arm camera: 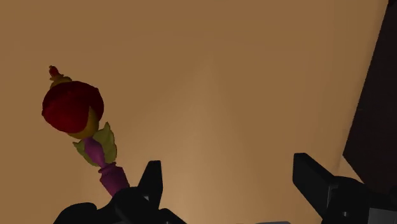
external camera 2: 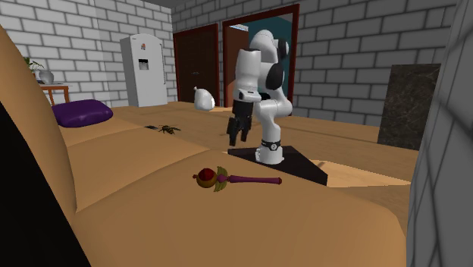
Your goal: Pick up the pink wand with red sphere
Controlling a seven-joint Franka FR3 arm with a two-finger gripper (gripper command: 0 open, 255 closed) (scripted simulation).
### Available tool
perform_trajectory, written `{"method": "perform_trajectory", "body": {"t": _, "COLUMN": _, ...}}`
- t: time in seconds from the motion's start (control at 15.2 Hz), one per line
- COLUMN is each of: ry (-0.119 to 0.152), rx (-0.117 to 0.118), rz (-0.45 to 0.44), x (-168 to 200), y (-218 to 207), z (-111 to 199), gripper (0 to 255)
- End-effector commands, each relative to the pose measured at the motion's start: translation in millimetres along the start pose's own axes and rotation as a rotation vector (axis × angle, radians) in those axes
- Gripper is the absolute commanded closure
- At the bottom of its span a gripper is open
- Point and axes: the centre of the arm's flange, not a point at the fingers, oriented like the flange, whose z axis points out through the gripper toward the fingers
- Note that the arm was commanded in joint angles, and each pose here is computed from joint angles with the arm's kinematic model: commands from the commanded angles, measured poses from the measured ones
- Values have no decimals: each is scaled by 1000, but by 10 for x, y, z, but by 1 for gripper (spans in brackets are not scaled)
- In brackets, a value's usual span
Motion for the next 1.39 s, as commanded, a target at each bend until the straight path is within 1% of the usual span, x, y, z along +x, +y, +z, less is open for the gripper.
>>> {"method": "perform_trajectory", "body": {"t": 0.0, "ry": 10, "rx": -15, "rz": -74, "x": 33, "y": 233, "z": 114, "gripper": 0}}
{"method": "perform_trajectory", "body": {"t": 0.53, "ry": 54, "rx": -59, "rz": -340, "x": 352, "y": 1082, "z": 485, "gripper": 0}}
{"method": "perform_trajectory", "body": {"t": 0.59, "ry": 55, "rx": -60, "rz": -346, "x": 363, "y": 1101, "z": 493, "gripper": 0}}
{"method": "perform_trajectory", "body": {"t": 1.06, "ry": 55, "rx": -60, "rz": -346, "x": 399, "y": 1061, "z": 889, "gripper": 0}}
{"method": "perform_trajectory", "body": {"t": 1.19, "ry": 55, "rx": -60, "rz": -346, "x": 399, "y": 1061, "z": 889, "gripper": 0}}
{"method": "perform_trajectory", "body": {"t": 1.25, "ry": 55, "rx": -60, "rz": -346, "x": 399, "y": 1056, "z": 898, "gripper": 255}}
{"method": "perform_trajectory", "body": {"t": 1.32, "ry": 55, "rx": -60, "rz": -346, "x": 397, "y": 1059, "z": 898, "gripper": 255}}
